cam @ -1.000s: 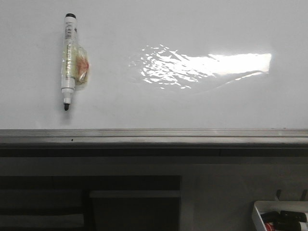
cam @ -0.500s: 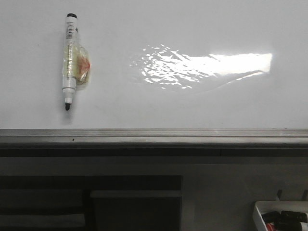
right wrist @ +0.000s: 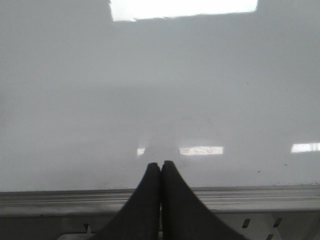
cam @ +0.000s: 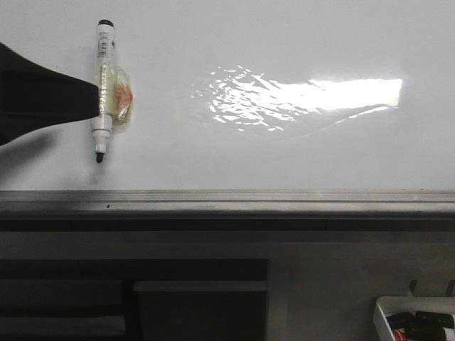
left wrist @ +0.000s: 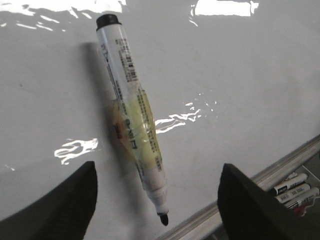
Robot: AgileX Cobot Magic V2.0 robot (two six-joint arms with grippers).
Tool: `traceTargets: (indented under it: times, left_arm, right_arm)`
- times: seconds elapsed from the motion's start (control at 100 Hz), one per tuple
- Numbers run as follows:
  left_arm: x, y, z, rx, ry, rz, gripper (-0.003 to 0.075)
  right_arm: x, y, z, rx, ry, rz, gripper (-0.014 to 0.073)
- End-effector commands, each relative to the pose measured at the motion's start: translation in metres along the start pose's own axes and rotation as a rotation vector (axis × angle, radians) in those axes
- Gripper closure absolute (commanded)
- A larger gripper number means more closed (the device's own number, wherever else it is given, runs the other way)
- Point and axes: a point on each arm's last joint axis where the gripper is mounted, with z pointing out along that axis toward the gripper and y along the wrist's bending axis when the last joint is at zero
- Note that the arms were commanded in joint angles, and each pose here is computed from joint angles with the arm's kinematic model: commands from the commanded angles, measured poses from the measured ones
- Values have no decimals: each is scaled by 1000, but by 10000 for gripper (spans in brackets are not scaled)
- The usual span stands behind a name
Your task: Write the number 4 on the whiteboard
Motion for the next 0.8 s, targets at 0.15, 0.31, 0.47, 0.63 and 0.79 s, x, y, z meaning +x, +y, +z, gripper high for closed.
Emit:
traceTargets:
  times: [0.15, 0.31, 0.47, 0.63, 0.79]
  left_arm:
    - [-15, -2, 15, 34, -91, -67, 249]
    - [-8, 1, 22, 34, -65, -111, 249]
    - [-2, 3, 30, 58, -65, -152, 252]
    - [4, 5, 34, 49, -37, -162, 397]
    - [6, 6, 34, 38, -21, -162, 740]
  right_arm:
    - [-19, -1, -1, 6, -106, -3, 657]
    - [-19, 0, -1, 4, -106, -3, 657]
    - [-19, 0, -1, 4, -108, -3, 657]
    - [-19, 0, -1, -1, -108, -4, 657]
    - [-22, 4, -1, -52, -138, -3, 656]
